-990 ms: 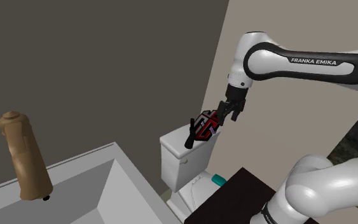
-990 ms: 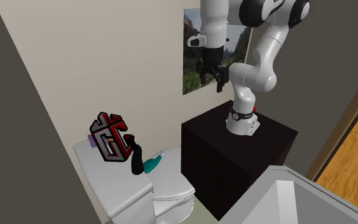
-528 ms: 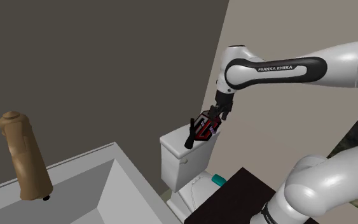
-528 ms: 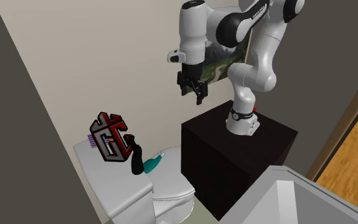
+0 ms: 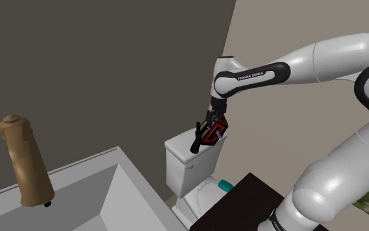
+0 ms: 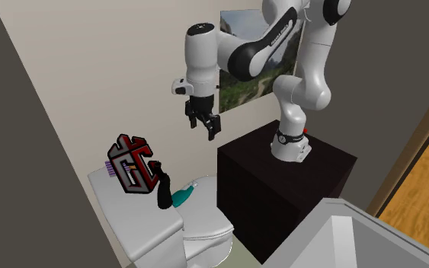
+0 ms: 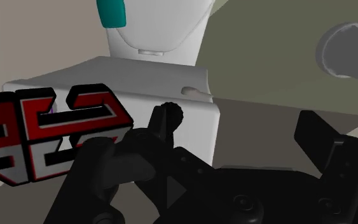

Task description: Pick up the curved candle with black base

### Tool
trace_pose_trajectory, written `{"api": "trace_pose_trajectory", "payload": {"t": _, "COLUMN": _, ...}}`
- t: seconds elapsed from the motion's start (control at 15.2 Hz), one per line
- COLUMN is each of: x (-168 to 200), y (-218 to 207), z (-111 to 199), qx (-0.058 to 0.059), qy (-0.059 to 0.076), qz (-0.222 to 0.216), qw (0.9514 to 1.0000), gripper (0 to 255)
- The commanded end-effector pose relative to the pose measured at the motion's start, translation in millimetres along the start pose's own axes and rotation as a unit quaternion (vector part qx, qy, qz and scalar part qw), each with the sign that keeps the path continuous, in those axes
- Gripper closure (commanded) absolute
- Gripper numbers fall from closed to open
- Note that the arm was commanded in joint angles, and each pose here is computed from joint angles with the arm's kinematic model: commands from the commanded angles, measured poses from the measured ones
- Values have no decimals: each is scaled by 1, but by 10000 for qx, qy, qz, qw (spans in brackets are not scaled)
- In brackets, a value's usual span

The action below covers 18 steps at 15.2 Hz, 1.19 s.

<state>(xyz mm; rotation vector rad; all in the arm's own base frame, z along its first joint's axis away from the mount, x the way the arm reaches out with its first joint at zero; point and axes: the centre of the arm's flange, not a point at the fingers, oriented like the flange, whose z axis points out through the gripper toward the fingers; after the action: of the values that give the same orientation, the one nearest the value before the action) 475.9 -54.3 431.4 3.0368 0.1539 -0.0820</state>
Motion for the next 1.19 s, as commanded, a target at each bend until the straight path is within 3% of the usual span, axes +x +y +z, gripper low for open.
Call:
{"api": "trace_pose_trajectory", "payload": {"t": 0.0, "x": 18, "y": 7, "z": 15, "qx": -91, "qy": 8, "qz": -126, "qw": 9999, "gripper": 0}}
{"api": "trace_pose_trajectory", "payload": {"t": 0.79, "x": 142, "y": 55, "z": 88, "qx": -619, "qy": 36, "qz": -835, "qw": 9946, "gripper": 0}}
{"api": "trace_pose_trajectory", "payload": {"t": 1.12, "x": 149, "y": 55, "z": 112, "qx": -643, "qy": 37, "qz": -867, "qw": 9942, "gripper": 0}}
